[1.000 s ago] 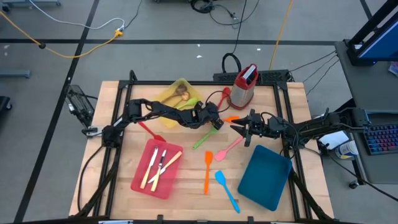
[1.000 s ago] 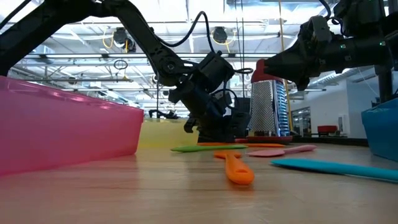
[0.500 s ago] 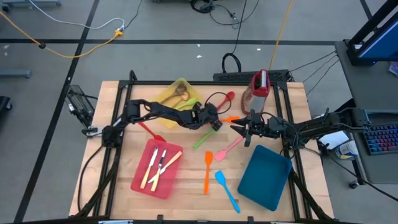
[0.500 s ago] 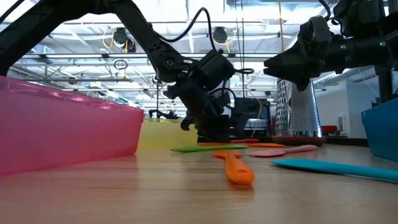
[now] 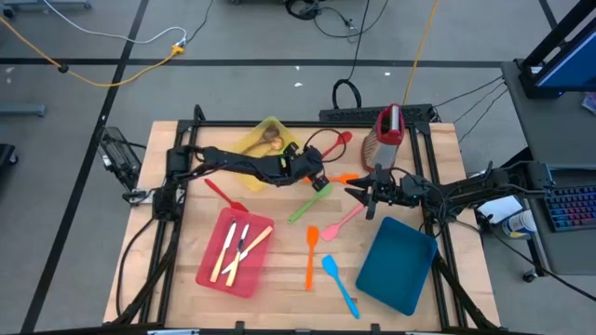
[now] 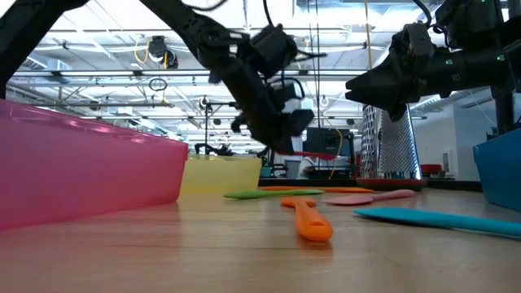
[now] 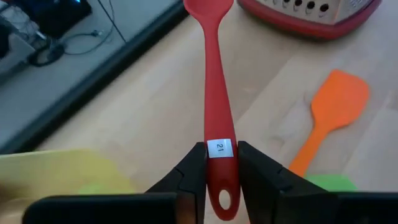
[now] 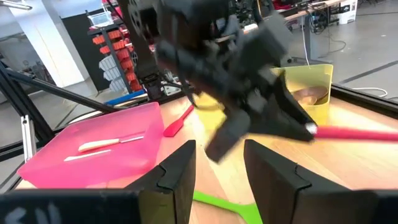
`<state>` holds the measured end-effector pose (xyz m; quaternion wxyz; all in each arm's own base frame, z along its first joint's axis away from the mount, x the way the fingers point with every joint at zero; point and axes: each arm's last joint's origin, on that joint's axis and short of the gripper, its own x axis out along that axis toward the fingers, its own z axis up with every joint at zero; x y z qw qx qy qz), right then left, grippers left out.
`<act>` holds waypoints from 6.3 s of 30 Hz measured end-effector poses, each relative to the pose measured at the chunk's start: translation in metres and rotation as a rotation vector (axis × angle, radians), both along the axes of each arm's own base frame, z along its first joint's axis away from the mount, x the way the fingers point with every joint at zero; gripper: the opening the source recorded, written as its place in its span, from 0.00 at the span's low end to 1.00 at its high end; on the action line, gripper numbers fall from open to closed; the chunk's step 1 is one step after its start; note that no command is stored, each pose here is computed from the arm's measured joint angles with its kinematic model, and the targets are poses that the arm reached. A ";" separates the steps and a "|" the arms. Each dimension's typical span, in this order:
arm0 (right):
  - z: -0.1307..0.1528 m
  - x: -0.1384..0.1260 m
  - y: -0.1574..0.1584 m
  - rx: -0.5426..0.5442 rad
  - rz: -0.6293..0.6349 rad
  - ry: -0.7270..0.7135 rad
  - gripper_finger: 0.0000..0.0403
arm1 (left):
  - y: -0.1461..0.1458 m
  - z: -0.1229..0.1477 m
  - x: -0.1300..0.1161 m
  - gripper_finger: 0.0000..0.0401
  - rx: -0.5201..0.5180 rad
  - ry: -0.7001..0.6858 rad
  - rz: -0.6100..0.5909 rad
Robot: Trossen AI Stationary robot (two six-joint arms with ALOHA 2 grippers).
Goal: Pick & Place Kitchen Items
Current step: Put the red serving spoon into the yellow bin, then put the red spatula into the blue bin
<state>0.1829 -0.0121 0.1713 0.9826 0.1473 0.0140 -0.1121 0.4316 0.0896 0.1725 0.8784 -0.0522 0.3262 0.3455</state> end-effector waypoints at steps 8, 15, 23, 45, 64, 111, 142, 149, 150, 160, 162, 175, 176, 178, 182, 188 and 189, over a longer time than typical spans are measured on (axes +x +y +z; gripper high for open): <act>0.000 0.000 0.000 0.001 0.000 0.004 0.33 | -0.005 0.049 -0.024 0.18 0.109 0.079 0.009; -0.002 0.000 0.000 0.009 -0.001 0.015 0.33 | -0.009 0.086 -0.063 0.17 0.123 0.224 0.043; -0.002 0.000 0.000 0.027 -0.003 0.017 0.33 | -0.016 0.113 -0.105 0.17 0.069 0.322 0.091; -0.002 0.000 0.000 0.031 -0.003 0.018 0.33 | -0.019 0.026 -0.168 0.18 -0.202 0.393 0.027; -0.002 0.000 0.000 0.026 -0.004 0.016 0.33 | 0.014 0.016 -0.173 0.22 -0.237 0.434 -0.106; 0.002 0.000 0.000 0.049 -0.005 -0.037 0.33 | -0.030 0.044 -0.225 0.53 -0.318 0.956 -0.338; 0.005 0.000 0.000 -0.002 -0.002 -0.055 0.33 | -0.019 -0.044 -0.244 0.46 -0.290 0.971 -0.660; 0.002 0.000 0.000 -0.007 -0.001 -0.023 0.33 | -0.021 -0.045 -0.245 0.15 -0.344 0.944 -0.594; 0.002 0.000 0.000 -0.008 -0.002 -0.022 0.33 | -0.020 -0.045 -0.245 0.12 -0.344 0.944 -0.583; 0.002 0.000 0.000 -0.003 -0.001 -0.017 0.33 | -0.025 -0.043 -0.243 0.04 -0.318 0.957 -0.532; 0.002 0.000 0.000 -0.002 -0.001 -0.018 0.33 | -0.030 -0.040 -0.242 0.03 -0.291 0.955 -0.549; 0.002 0.000 0.000 -0.001 -0.001 -0.024 0.33 | -0.043 -0.034 -0.239 0.13 -0.189 0.956 -0.558; 0.002 0.000 0.000 -0.001 -0.001 -0.024 0.33 | -0.043 -0.034 -0.239 0.15 -0.191 0.954 -0.564; 0.002 0.000 0.000 -0.001 -0.001 -0.024 0.33 | -0.044 -0.034 -0.238 0.19 -0.201 0.942 -0.589; 0.002 0.000 0.000 -0.001 -0.001 -0.024 0.33 | -0.047 -0.034 -0.236 0.27 -0.214 0.931 -0.642; 0.002 0.000 0.000 -0.001 -0.001 -0.024 0.33 | -0.058 -0.034 -0.231 0.34 -0.199 0.888 -0.748; 0.002 0.000 0.000 -0.003 -0.001 -0.024 0.33 | -0.059 -0.035 -0.229 0.34 -0.197 0.868 -0.758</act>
